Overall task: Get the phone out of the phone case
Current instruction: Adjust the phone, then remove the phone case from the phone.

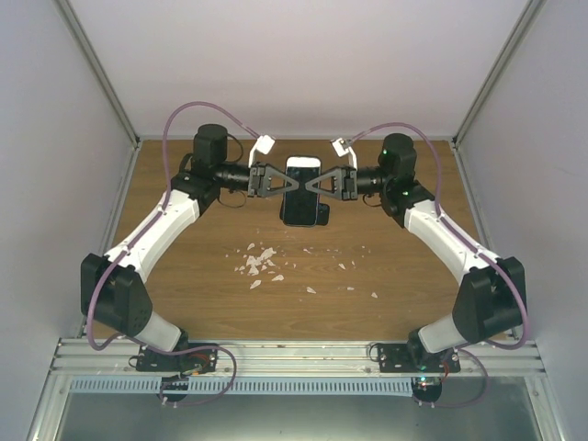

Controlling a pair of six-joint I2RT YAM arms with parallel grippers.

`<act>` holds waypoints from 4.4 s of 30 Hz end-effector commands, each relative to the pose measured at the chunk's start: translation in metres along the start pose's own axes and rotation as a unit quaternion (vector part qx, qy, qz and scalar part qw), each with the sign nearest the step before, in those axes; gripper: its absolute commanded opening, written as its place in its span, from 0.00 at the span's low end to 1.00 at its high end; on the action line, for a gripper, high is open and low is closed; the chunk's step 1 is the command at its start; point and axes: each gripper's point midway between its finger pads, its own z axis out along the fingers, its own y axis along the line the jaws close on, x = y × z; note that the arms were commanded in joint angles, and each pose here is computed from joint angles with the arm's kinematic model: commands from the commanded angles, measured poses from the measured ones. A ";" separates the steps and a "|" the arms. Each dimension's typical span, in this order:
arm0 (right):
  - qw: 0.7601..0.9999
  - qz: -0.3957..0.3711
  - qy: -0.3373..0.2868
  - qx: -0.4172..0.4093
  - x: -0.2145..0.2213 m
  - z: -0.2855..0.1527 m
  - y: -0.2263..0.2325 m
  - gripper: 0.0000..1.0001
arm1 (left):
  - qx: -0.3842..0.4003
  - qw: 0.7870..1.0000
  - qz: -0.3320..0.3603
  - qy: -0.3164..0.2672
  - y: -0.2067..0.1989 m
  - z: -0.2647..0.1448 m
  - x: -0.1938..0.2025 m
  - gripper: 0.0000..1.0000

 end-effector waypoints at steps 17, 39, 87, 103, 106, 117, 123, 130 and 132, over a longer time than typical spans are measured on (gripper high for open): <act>0.995 -0.074 -0.060 0.034 -0.049 -0.035 0.004 0.96 | 0.017 0.994 0.021 -0.109 -0.032 -0.067 -0.057 0.00; 0.998 -0.053 -0.041 0.010 -0.030 0.004 0.002 0.80 | 0.039 0.979 -0.029 -0.196 -0.043 -0.084 -0.072 0.00; 0.999 -0.045 -0.019 -0.005 -0.017 0.023 -0.003 0.61 | 0.038 0.978 -0.044 -0.199 -0.037 -0.082 -0.068 0.00; 0.998 -0.046 -0.024 0.042 -0.017 0.025 -0.034 0.48 | 0.060 0.975 -0.043 -0.209 -0.053 -0.085 -0.071 0.00; 0.997 -0.045 -0.027 0.051 -0.020 0.025 -0.039 0.46 | 0.064 0.975 -0.043 -0.208 -0.055 -0.084 -0.070 0.00; 0.997 -0.038 -0.024 0.069 -0.021 0.034 -0.059 0.40 | 0.081 0.976 -0.030 -0.198 -0.066 -0.074 -0.067 0.00; 0.998 -0.045 -0.015 0.038 -0.023 0.046 -0.044 0.40 | 0.082 0.978 -0.031 -0.188 -0.059 -0.066 -0.058 0.00; 0.999 -0.046 -0.006 -0.011 -0.028 0.059 -0.021 0.40 | 0.075 0.982 -0.034 -0.171 -0.049 -0.053 -0.048 0.00; 0.999 -0.048 -0.008 -0.017 -0.031 0.058 -0.016 0.40 | 0.067 0.983 -0.034 -0.166 -0.044 -0.051 -0.046 0.00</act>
